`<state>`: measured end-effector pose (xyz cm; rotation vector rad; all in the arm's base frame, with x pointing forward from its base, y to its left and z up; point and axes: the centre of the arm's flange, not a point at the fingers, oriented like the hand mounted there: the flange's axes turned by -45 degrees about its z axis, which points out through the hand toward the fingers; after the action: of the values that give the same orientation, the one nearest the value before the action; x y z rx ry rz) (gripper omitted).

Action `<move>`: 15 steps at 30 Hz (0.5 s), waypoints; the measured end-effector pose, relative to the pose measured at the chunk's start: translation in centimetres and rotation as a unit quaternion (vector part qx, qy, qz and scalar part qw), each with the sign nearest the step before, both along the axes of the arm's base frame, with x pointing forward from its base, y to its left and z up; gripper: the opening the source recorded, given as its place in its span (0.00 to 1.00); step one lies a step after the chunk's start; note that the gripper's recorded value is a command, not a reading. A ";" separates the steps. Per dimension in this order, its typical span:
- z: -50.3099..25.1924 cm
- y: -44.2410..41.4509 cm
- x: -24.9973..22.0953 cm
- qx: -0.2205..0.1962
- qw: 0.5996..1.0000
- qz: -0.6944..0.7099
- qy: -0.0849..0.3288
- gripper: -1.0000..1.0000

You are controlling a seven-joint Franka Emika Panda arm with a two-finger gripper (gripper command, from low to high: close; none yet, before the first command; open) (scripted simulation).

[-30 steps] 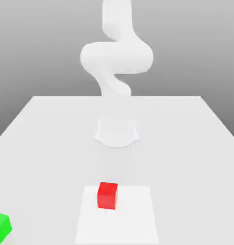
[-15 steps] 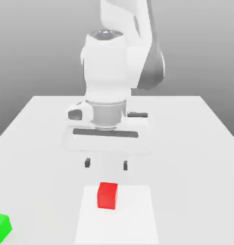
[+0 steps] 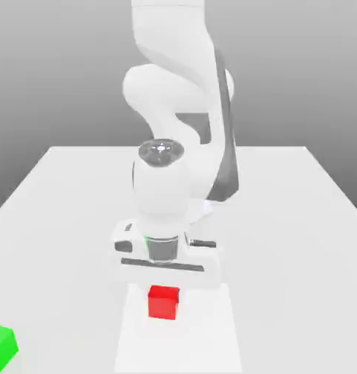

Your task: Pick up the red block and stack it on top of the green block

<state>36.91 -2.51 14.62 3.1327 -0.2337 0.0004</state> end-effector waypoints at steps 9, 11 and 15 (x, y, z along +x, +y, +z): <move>6.5 -1.0 1.9 0.002 1.000 -0.018 0.001 0.00; 7.0 -5.2 3.4 0.005 0.997 -0.076 0.001 0.00; 7.9 -11.2 6.4 0.007 0.989 -0.150 0.002 0.00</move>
<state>43.36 -13.72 22.49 3.0760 -0.7043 -0.0063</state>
